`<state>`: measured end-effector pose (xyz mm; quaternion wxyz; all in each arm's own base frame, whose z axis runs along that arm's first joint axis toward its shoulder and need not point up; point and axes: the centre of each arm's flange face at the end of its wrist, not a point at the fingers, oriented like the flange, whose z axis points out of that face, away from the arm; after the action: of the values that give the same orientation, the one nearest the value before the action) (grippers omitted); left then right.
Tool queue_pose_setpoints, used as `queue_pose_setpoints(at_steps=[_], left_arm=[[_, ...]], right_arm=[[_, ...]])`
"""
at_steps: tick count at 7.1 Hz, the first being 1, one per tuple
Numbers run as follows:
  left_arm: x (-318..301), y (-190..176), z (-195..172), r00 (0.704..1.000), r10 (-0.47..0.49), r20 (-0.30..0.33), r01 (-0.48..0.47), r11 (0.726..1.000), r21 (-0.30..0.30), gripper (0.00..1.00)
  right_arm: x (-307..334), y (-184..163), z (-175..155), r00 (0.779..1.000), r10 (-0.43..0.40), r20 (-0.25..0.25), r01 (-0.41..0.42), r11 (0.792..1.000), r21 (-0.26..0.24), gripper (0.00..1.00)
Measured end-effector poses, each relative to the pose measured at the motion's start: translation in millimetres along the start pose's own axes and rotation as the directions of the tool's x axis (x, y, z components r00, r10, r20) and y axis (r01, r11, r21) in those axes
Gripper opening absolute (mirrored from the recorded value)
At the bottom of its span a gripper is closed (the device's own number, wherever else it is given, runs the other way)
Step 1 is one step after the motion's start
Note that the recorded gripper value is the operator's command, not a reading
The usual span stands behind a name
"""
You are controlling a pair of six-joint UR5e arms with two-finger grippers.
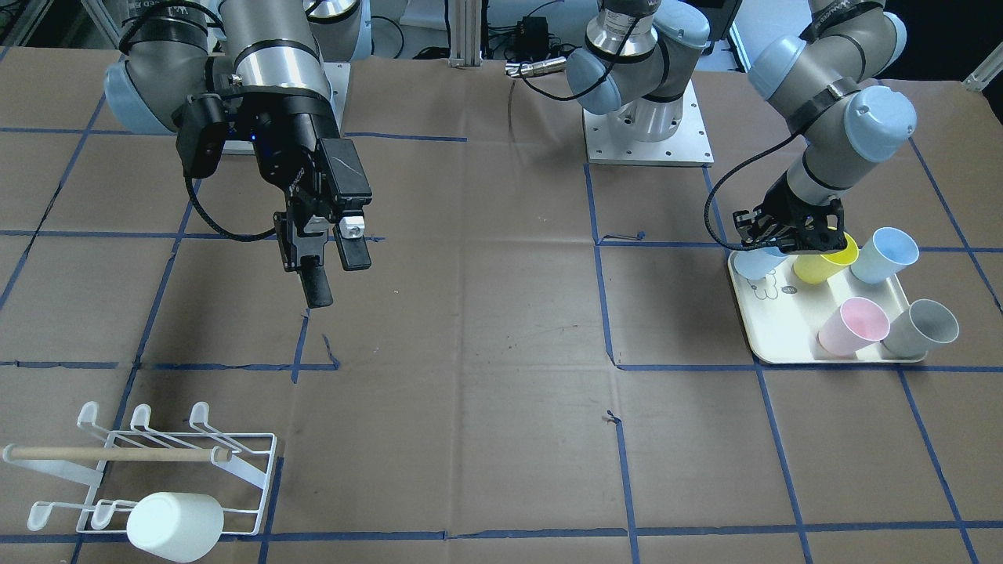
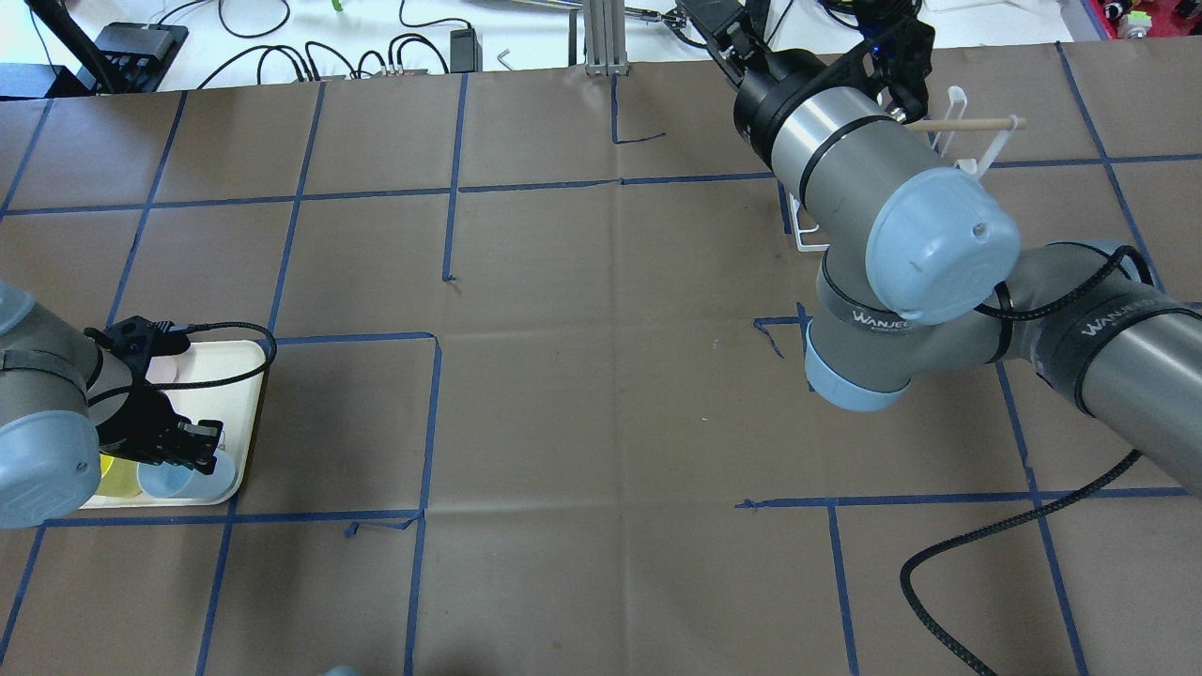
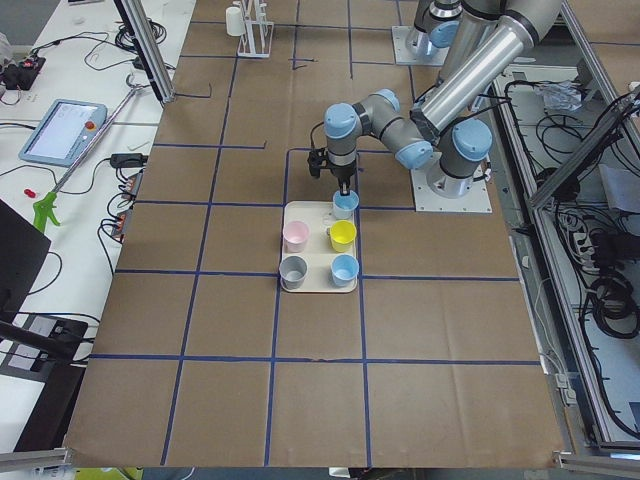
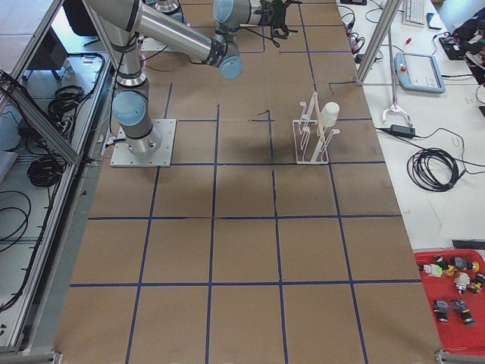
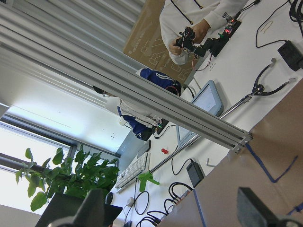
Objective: Transfer IKEA cup to right arm and place on rack
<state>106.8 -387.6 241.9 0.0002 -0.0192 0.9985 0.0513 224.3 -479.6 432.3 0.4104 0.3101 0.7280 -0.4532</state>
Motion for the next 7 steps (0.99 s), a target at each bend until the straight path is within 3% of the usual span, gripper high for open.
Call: queue_pose_setpoints(at_steps=[2, 3, 5, 7], left_arm=[[-7, -12, -33, 1.0, 0.003, 0.028, -0.004, 0.999, 0.047, 0.0], [-11, -19, -61, 0.999, 0.007, 0.037, -0.009, 0.998, 0.065, 0.0], [-17, -40, -135, 0.999, 0.032, 0.03, -0.035, 0.996, 0.083, 0.0], [-11, -73, -196, 0.996, 0.086, -0.017, -0.083, 0.989, 0.124, 0.0]], right_arm=[[5, 4, -4, 0.983, 0.184, 0.011, -0.184, 0.983, 0.002, 1.0], [6, 5, -9, 0.975, 0.219, 0.038, -0.22, 0.976, 0.012, 1.0], [8, 8, -18, 0.97, 0.221, 0.099, -0.225, 0.974, 0.029, 1.0], [10, 10, -21, 0.97, 0.221, 0.105, -0.225, 0.974, 0.029, 1.0]])
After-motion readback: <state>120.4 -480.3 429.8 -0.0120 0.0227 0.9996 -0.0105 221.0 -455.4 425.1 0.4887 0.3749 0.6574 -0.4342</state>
